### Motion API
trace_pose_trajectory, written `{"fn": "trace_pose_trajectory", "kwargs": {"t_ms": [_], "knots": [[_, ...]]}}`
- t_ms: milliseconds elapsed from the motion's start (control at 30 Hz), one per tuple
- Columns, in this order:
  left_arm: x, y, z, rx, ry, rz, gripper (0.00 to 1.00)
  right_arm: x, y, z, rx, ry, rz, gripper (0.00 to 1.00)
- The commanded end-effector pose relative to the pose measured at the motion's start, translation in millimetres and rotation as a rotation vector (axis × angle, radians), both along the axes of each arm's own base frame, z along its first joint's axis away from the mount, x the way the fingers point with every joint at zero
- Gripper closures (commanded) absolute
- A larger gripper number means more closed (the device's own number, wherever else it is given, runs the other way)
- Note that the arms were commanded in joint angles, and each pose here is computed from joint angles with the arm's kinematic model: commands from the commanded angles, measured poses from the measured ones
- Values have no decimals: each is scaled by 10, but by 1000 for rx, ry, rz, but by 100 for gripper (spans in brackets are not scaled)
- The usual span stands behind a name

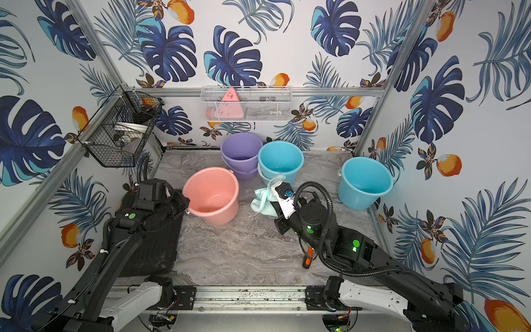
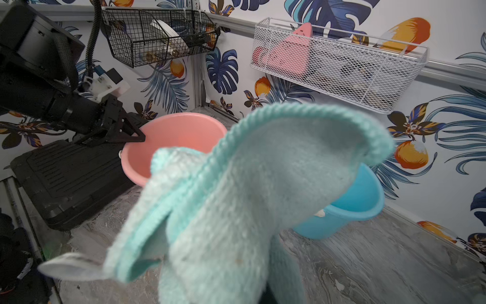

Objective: Wipe the inside of the bucket with a cloth
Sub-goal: Place the bucket at the center of the board.

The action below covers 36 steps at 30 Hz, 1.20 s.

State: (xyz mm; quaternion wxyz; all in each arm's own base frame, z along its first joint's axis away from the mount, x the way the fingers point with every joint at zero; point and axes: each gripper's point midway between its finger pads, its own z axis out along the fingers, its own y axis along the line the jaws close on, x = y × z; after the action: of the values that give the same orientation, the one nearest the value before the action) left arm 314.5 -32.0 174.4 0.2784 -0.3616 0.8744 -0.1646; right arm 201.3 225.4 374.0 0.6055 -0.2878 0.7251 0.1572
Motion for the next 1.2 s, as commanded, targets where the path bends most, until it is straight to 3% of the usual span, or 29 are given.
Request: {"fn": "trace_pose_trajectory", "kwargs": {"t_ms": [0, 233, 433, 733, 900, 1167], "knots": [[293, 253, 203, 4, -123, 189, 100, 1, -49, 36, -9, -9, -12, 100], [461, 685, 184, 60, -159, 476, 100, -34, -119, 80, -15, -13, -11, 100], [688, 826, 79, 60, -153, 620, 100, -64, -189, 86, -17, -19, -15, 100], [1049, 905, -70, 89, -133, 729, 100, -52, -147, 55, -48, -26, -2, 100], [1277, 911, -104, 125, -132, 740, 100, -55, -82, 1, -53, -14, 18, 100], [1572, 804, -320, 85, -81, 732, 100, -59, -55, -44, -66, -4, 28, 100]]}}
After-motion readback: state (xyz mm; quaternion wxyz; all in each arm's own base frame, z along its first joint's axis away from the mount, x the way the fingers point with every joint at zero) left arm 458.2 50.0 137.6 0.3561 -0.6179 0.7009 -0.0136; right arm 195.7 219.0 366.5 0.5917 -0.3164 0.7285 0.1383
